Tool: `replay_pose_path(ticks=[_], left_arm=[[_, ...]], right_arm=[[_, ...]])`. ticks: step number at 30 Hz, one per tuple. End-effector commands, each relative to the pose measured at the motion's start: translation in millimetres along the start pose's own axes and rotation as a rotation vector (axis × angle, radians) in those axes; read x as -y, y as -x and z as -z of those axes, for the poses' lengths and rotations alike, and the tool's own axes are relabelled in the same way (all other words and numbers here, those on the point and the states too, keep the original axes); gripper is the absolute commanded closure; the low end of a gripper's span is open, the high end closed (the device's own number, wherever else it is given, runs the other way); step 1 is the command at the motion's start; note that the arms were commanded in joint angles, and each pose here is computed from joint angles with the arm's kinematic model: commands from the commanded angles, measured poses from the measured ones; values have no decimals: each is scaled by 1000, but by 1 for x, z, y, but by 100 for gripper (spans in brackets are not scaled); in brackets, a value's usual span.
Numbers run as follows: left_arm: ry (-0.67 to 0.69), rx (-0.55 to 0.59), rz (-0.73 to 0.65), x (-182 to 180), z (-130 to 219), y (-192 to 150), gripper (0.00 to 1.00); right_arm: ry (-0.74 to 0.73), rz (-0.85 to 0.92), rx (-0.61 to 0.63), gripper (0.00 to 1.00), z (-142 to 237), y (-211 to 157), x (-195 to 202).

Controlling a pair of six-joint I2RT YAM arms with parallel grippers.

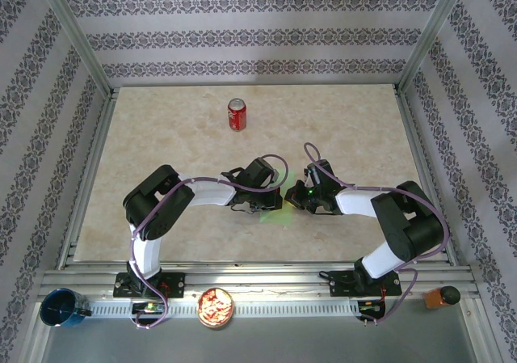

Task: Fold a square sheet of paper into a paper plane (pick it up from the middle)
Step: Fold the triangle a second time at the center of the table.

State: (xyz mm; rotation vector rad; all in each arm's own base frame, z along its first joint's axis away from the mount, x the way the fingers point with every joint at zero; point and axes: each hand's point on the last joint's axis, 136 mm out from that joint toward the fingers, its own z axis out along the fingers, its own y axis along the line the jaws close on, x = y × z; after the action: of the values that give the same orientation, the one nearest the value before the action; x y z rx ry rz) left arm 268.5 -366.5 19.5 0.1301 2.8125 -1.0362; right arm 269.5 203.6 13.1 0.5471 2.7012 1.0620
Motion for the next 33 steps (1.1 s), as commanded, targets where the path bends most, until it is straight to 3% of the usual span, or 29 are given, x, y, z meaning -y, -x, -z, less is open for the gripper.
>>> replay_pose_path(ticks=[1,33], left_arm=[[90,-37,24,-25,-1,-22,100],[191,-93,47,-88,44,-91,98]], right_arm=[[-140,-57,-30,100,-5,-14,44],[-154,-57,-33,100,-5,-14,47]])
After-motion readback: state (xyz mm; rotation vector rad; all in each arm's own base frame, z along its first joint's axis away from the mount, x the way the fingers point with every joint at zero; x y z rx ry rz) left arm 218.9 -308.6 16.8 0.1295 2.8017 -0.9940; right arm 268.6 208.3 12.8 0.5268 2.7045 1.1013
